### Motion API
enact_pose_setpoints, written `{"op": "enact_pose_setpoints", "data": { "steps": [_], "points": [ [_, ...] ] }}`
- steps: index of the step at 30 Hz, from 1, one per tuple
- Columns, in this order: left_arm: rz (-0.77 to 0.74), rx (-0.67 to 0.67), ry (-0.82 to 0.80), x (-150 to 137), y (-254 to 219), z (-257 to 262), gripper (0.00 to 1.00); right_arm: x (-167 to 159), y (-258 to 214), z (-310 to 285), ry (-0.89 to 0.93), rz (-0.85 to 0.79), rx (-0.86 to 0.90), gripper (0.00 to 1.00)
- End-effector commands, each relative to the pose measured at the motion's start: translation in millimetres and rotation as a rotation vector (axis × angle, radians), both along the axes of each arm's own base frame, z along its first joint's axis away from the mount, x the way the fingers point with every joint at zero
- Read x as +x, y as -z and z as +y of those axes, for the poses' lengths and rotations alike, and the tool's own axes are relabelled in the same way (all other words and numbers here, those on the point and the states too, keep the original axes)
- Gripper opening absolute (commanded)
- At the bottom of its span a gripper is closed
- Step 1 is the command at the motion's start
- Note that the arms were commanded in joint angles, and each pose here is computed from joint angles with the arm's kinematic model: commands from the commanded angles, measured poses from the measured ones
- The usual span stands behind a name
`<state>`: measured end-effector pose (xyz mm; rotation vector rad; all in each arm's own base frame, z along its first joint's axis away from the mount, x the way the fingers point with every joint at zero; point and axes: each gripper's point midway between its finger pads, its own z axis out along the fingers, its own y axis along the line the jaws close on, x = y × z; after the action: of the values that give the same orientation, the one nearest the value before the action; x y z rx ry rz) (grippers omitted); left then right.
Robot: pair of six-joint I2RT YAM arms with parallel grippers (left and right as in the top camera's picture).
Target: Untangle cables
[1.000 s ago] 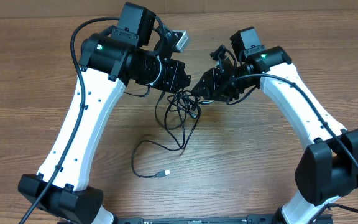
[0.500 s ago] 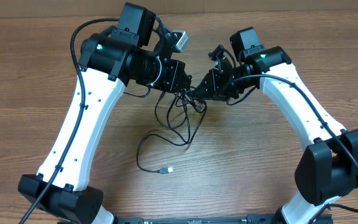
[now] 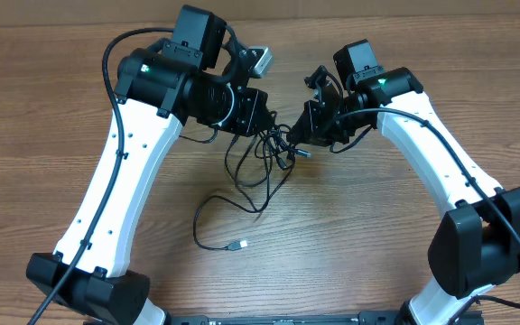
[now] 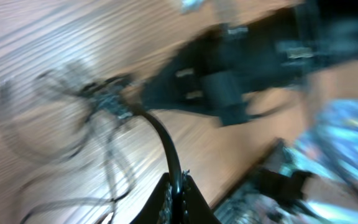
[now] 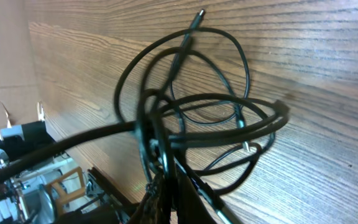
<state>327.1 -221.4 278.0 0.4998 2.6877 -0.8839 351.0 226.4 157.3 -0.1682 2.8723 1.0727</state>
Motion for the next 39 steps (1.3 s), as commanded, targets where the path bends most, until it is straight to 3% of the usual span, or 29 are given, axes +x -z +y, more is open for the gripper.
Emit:
{"op": "enact_pose_setpoints", "data": {
  "steps": [1,5,10,16,24,30,32,34,39],
  "points": [
    [0.003,0.3,-0.316,16.6,19.7,57.2,0.04,12.3,-15.9,-4.7,0.057,-0.016,0.02,0.04],
    [0.005,0.46,-0.468,17.5,26.6,92.4,0.04,24.0,-54.0,-12.9,0.082,-0.094,0.084,0.04],
    [-0.003,0.47,-0.478,18.9,26.3,94.7,0.04,21.8,-95.7,-20.0,0.094,-0.199,0.116,0.04],
    [-0.015,0.596,-0.658,19.7,25.9,127.2,0.04,9.6,-164.2,-24.1,0.096,-0.417,0.18,0.04],
    [0.003,0.609,-0.676,18.2,27.1,136.3,0.04,-5.2,-251.2,-38.8,0.145,-0.697,0.275,0.04],
    [0.025,0.561,-0.653,17.5,28.3,126.9,0.04,-16.9,-259.0,-42.1,0.146,-0.709,0.277,0.04],
    [0.024,0.466,-0.499,17.8,28.0,101.0,0.04,-14.7,-245.4,-44.0,0.161,-0.661,0.249,0.17],
    [0.018,0.368,-0.374,17.0,24.7,77.5,0.04,-8.5,-231.6,-48.9,0.192,-0.626,0.202,0.23],
    [-0.047,0.084,-0.084,6.0,-5.5,22.6,0.04,7.3,-184.4,-60.0,0.273,-0.476,0.082,0.58]
  ]
}}
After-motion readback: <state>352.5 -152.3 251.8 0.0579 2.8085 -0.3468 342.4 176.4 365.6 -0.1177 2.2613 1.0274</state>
